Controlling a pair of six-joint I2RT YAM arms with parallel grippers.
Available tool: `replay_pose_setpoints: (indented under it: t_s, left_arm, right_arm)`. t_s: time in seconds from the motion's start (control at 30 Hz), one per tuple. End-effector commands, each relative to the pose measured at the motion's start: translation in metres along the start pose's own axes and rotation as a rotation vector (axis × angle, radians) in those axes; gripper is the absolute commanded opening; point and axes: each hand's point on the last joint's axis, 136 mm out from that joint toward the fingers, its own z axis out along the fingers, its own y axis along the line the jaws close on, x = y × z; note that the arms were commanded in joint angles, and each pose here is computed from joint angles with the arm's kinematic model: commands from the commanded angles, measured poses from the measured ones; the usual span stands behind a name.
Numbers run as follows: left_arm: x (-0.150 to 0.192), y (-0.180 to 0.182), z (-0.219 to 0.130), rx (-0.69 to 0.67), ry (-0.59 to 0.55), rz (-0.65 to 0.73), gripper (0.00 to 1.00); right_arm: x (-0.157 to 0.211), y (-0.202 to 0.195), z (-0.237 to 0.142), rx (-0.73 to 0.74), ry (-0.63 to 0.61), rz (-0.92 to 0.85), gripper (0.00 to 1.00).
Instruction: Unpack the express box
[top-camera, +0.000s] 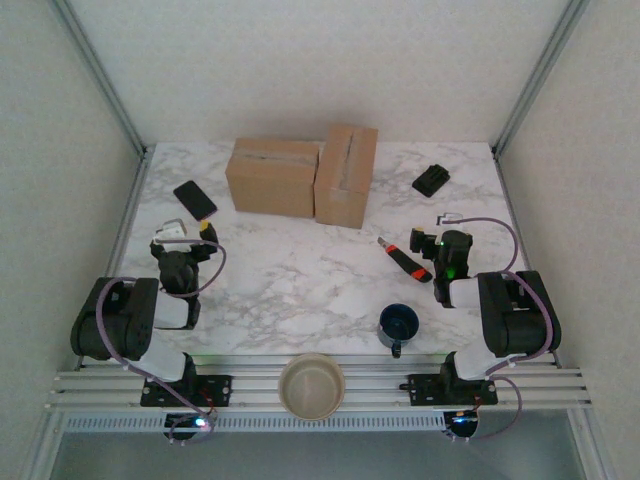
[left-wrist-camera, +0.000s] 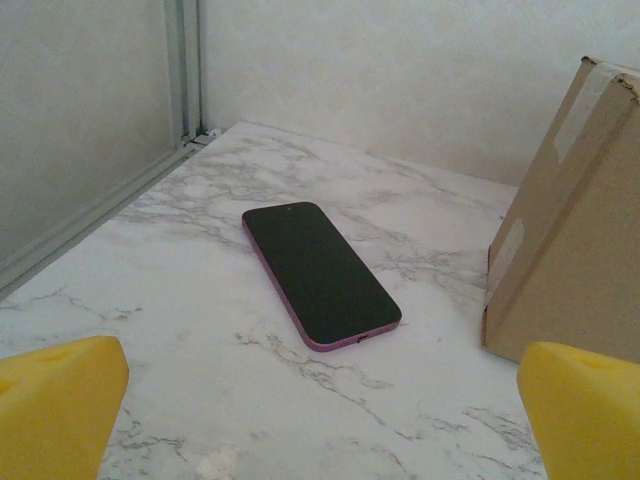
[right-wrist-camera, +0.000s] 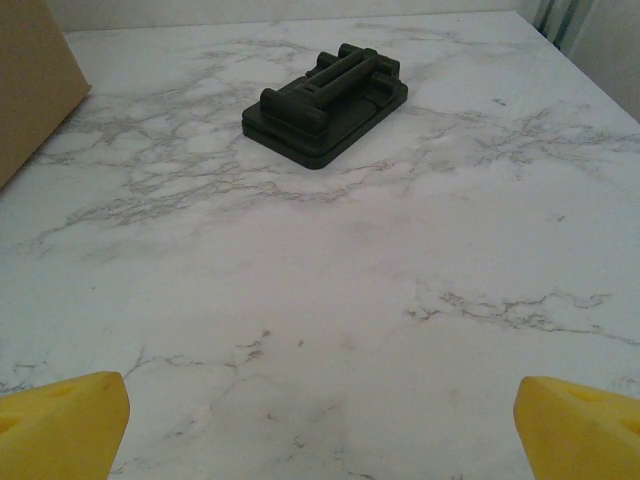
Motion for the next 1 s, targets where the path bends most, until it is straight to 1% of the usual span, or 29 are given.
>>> replay_pose_setpoints:
  t_s: [0.0, 0.23, 0.27, 0.33, 0.37, 0.43, 0.47, 0.5, 0.57, 0.67, 0.77, 0.8, 0.87, 0.97]
  left_arm:
    - [-0.003, 0.001, 0.003, -0.007, -0.009, -0.002, 1.00]
    - [-0.003, 0.001, 0.004, -0.003, -0.006, -0.005, 1.00]
    - [-0.003, 0.001, 0.004, -0.001, -0.006, -0.005, 1.00]
    - [-0.007, 0.001, 0.003, -0.006, -0.019, -0.005, 1.00]
    - [-0.015, -0.001, 0.002, -0.010, -0.023, 0.002, 1.00]
    - [-0.037, -0.007, 0.002, -0.051, 0.009, 0.015, 1.00]
    - [-0.056, -0.008, 0.003, -0.078, 0.022, -0.029, 1.00]
    - [-0.075, -0.011, 0.002, -0.084, 0.032, -0.103, 0.99]
    - [-0.104, -0.020, -0.001, -0.075, 0.048, -0.222, 0.99]
    - [-0.133, -0.055, -0.006, 0.037, 0.091, -0.299, 1.00]
    - [-0.153, -0.087, -0.006, 0.095, 0.128, -0.332, 1.00]
    - [-0.158, -0.099, -0.005, 0.113, 0.145, -0.327, 1.00]
    - [-0.163, -0.118, -0.001, 0.129, 0.192, -0.324, 1.00]
    - [-0.154, -0.140, 0.007, 0.137, 0.294, -0.328, 0.99]
  right_arm:
    - [-0.003, -0.001, -0.001, 0.003, -0.013, -0.002, 0.99]
    - [-0.003, -0.001, 0.000, -0.008, -0.009, 0.007, 0.99]
    - [-0.003, -0.004, -0.001, 0.003, -0.012, 0.012, 0.99]
    - [-0.013, -0.018, -0.007, 0.084, -0.026, 0.047, 0.99]
    - [-0.026, -0.018, -0.014, 0.093, -0.024, 0.036, 0.99]
    - [-0.068, -0.015, -0.033, 0.076, 0.012, 0.020, 0.99]
    - [-0.093, -0.011, -0.045, 0.057, 0.017, 0.003, 0.99]
    - [-0.118, -0.006, -0.057, 0.034, 0.012, -0.007, 0.99]
    - [-0.155, 0.005, -0.076, -0.029, 0.040, 0.017, 0.99]
    - [-0.193, 0.042, -0.090, -0.203, 0.137, 0.109, 0.99]
    - [-0.217, 0.095, -0.085, -0.420, 0.238, 0.176, 0.99]
    - [-0.225, 0.115, -0.082, -0.488, 0.264, 0.171, 0.99]
    - [-0.239, 0.147, -0.072, -0.562, 0.287, 0.130, 0.99]
    - [-0.261, 0.198, -0.059, -0.705, 0.256, 0.038, 0.99]
